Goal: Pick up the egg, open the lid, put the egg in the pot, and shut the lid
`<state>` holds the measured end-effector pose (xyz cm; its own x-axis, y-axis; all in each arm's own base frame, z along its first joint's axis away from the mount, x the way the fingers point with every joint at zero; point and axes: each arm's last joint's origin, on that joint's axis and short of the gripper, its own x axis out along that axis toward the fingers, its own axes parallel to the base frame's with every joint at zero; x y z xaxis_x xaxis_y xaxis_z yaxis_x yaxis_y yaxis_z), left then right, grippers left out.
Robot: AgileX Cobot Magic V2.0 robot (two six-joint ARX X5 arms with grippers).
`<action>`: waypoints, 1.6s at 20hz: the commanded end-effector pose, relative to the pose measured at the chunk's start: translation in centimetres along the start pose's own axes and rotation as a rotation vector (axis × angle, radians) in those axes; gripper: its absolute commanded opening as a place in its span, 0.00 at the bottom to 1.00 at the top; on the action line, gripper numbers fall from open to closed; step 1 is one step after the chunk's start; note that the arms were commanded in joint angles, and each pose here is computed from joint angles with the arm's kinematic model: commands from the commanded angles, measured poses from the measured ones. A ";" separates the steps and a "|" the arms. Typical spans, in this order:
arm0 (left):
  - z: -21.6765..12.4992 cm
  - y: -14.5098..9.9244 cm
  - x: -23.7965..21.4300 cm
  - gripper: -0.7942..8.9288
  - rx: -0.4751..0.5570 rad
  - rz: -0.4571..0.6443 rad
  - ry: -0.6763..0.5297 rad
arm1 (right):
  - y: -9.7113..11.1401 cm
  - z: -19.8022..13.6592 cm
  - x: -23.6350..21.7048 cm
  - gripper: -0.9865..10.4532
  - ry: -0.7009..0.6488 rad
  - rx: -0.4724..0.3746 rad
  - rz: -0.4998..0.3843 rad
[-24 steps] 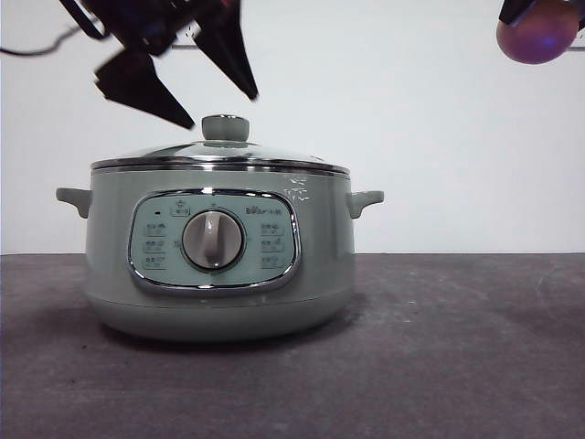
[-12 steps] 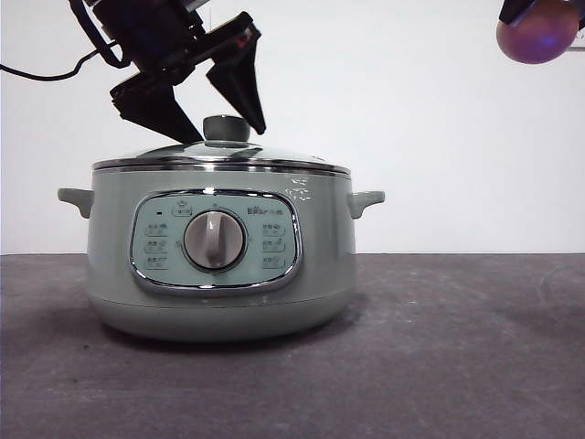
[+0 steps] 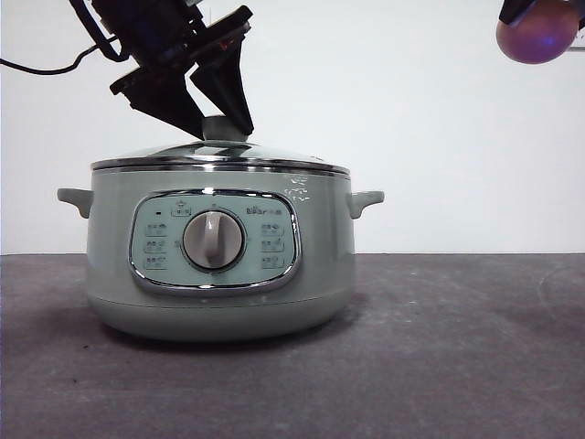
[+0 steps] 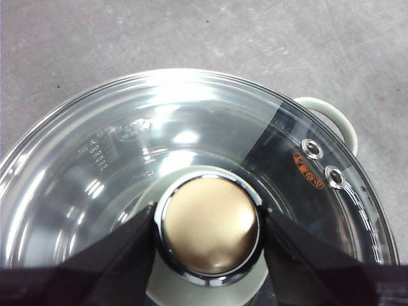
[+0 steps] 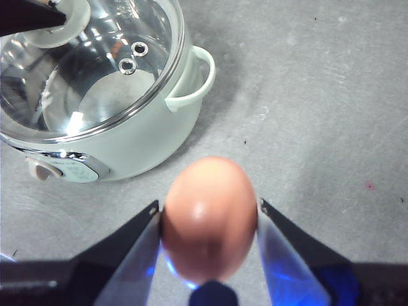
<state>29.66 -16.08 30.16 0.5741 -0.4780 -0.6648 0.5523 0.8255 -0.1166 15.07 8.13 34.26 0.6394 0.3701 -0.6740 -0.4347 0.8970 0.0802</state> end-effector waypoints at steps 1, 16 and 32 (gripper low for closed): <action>-0.2 -0.1 -0.6 0.07 -0.009 0.000 0.011 | 0.0 0.1 0.0 0.08 -0.008 -0.009 0.001; 3.8 -2.5 -16.9 0.07 0.030 0.050 -0.284 | 0.6 2.2 2.7 0.08 -0.090 -0.019 0.121; -4.3 -4.6 -30.7 0.07 0.016 0.067 -0.367 | 10.0 10.3 21.9 0.07 0.078 -0.346 0.233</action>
<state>7.27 -4.07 47.20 0.7645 -0.4882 -0.4209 0.5139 0.8558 -0.0592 31.12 27.43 28.37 0.4574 0.5299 -0.7141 -0.7446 0.6673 0.0183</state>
